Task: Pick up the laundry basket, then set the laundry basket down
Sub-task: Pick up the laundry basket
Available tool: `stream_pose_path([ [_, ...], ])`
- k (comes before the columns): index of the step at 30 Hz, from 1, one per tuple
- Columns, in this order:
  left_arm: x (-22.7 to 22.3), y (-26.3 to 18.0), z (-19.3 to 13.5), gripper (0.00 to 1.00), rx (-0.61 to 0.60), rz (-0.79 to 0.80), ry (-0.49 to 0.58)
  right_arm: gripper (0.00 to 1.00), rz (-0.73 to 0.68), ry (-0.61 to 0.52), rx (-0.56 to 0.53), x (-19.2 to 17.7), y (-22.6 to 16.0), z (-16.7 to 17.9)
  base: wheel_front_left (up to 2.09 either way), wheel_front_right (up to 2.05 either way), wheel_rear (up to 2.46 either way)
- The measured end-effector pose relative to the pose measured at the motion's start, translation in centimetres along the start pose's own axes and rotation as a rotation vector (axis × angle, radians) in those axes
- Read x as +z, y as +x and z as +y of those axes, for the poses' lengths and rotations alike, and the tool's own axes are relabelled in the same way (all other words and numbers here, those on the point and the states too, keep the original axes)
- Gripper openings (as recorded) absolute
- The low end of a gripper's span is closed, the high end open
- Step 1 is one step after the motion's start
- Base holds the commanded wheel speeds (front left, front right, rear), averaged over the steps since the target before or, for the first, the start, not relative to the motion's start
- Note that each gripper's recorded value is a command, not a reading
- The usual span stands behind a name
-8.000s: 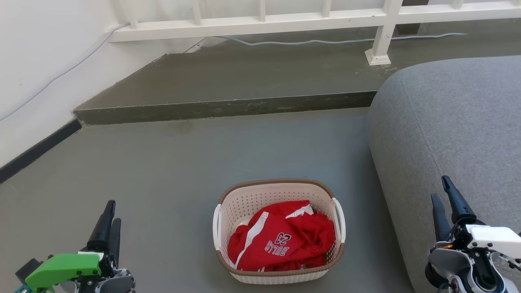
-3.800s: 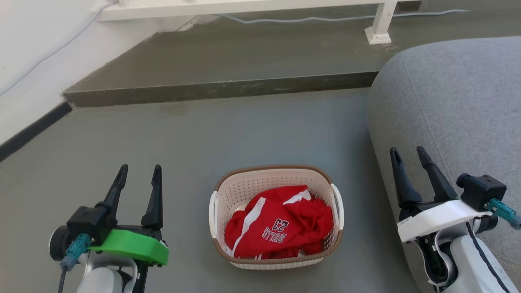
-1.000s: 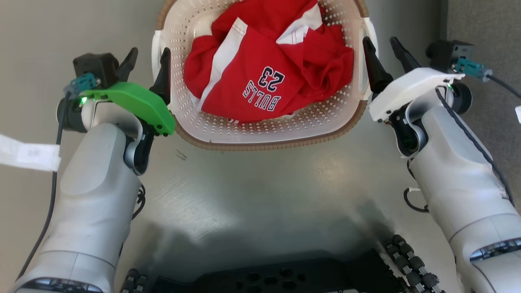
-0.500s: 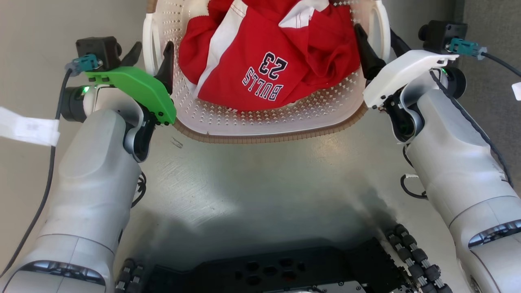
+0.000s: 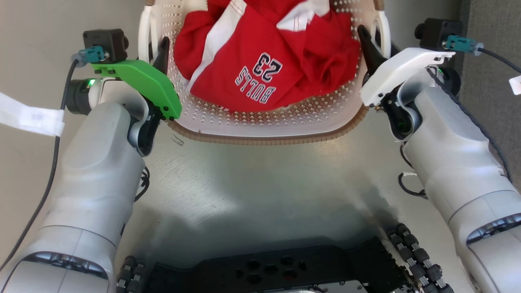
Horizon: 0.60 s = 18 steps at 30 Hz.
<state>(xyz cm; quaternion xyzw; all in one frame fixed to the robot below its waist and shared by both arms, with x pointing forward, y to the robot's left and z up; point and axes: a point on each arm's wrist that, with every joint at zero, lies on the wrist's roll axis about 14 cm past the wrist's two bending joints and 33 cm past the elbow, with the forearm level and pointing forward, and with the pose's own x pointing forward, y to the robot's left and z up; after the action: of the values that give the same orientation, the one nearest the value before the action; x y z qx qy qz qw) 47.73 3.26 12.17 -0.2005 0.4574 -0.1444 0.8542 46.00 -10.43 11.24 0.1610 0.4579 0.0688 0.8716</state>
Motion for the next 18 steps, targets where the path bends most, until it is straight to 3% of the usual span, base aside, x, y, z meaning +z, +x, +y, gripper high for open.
stream_pose_path([
  [18,2.0,-1.9,-1.4,0.0,-0.009,-0.055,0.02,0.0,-0.042,-0.033,0.037,2.3,-1.6,2.0,0.0,0.0,0.0],
])
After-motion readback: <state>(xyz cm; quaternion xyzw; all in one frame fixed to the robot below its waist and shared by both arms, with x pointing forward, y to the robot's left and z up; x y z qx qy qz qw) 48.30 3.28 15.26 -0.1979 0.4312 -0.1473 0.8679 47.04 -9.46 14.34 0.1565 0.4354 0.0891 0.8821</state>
